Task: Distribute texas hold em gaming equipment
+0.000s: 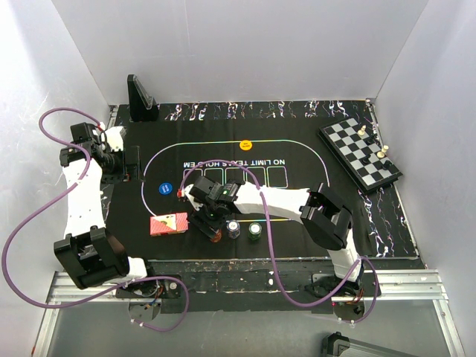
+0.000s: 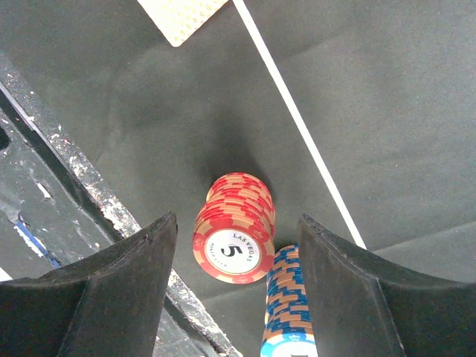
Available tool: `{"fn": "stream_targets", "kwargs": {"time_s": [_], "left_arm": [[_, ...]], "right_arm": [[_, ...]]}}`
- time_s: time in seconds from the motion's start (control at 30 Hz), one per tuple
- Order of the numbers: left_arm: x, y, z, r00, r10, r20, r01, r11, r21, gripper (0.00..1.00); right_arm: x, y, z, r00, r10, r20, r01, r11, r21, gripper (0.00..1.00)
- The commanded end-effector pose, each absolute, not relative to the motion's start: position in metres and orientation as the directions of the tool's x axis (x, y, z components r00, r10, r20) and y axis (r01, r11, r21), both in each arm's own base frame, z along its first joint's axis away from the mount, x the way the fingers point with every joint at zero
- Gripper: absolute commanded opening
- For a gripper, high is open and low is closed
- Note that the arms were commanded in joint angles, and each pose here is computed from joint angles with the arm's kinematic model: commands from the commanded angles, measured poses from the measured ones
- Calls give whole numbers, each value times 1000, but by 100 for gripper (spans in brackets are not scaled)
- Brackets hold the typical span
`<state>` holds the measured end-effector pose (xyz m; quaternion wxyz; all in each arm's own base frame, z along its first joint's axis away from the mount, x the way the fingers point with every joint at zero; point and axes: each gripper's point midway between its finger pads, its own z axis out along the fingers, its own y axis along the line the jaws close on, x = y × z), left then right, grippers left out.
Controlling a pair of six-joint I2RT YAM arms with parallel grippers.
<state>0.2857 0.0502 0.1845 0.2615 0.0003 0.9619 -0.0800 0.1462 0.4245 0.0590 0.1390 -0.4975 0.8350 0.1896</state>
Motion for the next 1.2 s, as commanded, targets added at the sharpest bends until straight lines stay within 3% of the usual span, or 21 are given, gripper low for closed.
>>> {"fn": "stream_targets", "kwargs": {"time_s": [0.0, 0.27, 0.6, 0.8, 0.97, 1.0, 1.17], "left_arm": [[289, 54, 201, -832, -28, -555, 50, 991, -125, 98], [290, 55, 204, -826, -23, -563, 54, 991, -119, 98], [289, 55, 207, -822, -8, -569, 64, 992, -107, 98], [290, 55, 208, -819, -7, -574, 65, 992, -105, 98], [290, 56, 208, -818, -5, -575, 65, 993, -100, 98], [290, 56, 208, -819, -5, -574, 66, 992, -103, 98], [290, 55, 210, -815, 2, -579, 73, 992, -100, 98]], "right_arm": [[143, 429, 61, -457, -784, -421, -889, 422, 178, 73], [143, 427, 58, -462, -785, -414, -886, 428, 178, 61], [141, 425, 50, -463, -792, -398, -886, 429, 177, 56], [144, 427, 58, -460, -784, -417, -887, 429, 171, 39], [152, 428, 77, -460, -761, -457, -883, 445, 149, 5], [154, 428, 80, -463, -756, -462, -881, 448, 149, 1], [176, 425, 104, -489, -715, -499, -861, 488, 143, 1]]}}
